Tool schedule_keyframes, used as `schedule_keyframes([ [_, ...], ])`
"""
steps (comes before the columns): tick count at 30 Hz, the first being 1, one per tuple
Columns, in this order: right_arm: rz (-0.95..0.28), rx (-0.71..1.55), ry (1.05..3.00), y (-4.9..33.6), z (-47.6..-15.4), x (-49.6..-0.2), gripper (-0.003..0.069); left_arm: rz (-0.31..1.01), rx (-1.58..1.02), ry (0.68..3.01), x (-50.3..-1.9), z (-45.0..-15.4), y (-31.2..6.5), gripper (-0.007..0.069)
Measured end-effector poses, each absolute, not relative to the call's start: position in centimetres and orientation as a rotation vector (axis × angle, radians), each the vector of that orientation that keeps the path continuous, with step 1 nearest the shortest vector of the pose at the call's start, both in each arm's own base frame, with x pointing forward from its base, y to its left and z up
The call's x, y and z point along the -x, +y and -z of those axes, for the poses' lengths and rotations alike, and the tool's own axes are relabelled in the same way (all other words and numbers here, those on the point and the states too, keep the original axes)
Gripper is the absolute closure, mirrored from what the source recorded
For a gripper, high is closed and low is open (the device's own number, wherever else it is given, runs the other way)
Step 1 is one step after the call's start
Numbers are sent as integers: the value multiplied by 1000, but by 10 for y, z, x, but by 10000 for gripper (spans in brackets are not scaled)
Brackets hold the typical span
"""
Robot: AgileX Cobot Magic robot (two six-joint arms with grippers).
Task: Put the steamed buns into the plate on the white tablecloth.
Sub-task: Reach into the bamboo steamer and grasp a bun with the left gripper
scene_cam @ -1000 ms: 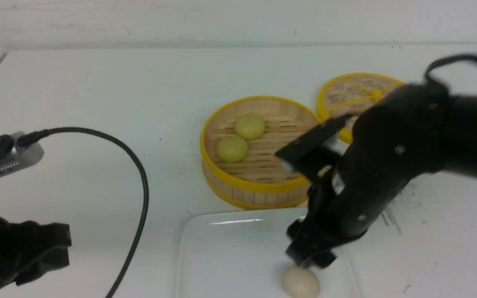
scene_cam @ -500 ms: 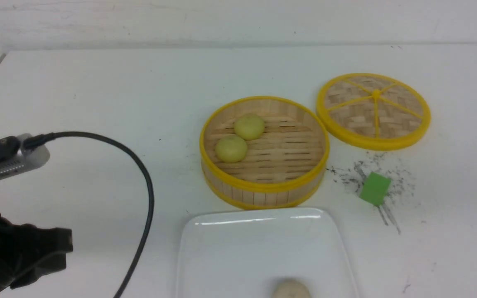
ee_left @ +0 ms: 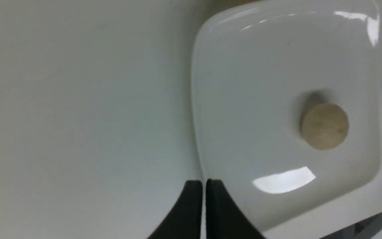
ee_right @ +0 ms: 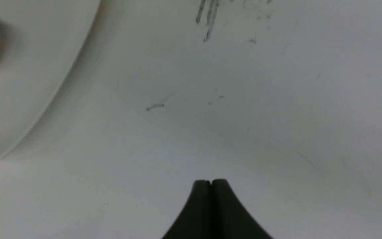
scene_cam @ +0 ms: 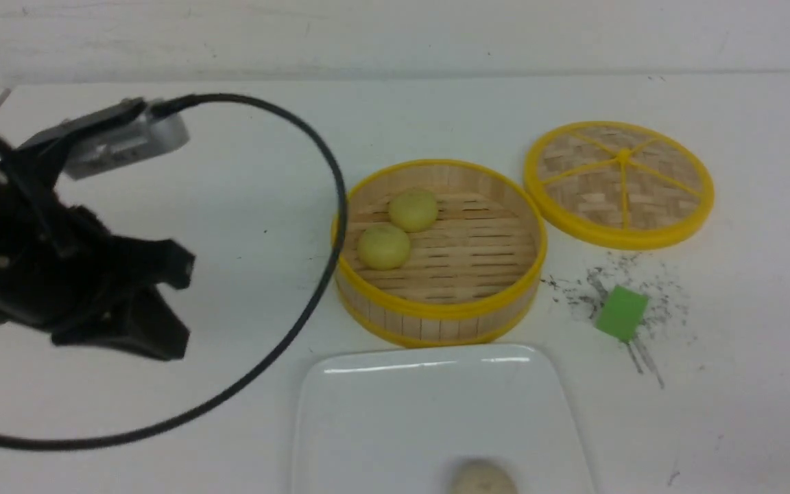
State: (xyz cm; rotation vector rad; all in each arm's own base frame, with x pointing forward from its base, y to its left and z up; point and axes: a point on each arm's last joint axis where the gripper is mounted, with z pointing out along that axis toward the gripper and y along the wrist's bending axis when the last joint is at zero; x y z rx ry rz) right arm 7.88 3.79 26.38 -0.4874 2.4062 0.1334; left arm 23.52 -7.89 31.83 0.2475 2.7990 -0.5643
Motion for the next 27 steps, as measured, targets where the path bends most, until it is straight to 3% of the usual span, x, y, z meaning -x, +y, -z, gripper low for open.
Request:
schedule_keyframes([
  [2, -149, 484, 2388, 37, -263, -77, 673, 571, -314, 2787, -242, -315, -93, 508],
  [4, -173, 473, 2351, 36, -266, -75, 671, 581, -378, 2737, -258, -313, -123, 407],
  [6, -179, 470, 2341, 36, -267, -75, 670, 580, -389, 2732, -265, -311, -134, 374],
  [7, -183, 469, 2334, 36, -267, -75, 670, 575, -406, 2715, -280, -311, -152, 292],
  [13, -183, 470, 2333, 36, -267, -75, 670, 513, -500, 2686, -332, -305, -200, 142],
  [18, -183, 470, 2335, 36, -266, -75, 666, 424, -572, 2690, -363, -299, -221, 125],
  [23, -183, 470, 2335, 36, -266, -75, 662, 226, -593, 2733, -398, -273, -230, 123],
  [27, -179, 471, 2333, 36, -266, -75, 659, 153, -598, 2741, -415, -253, -235, 123],
])
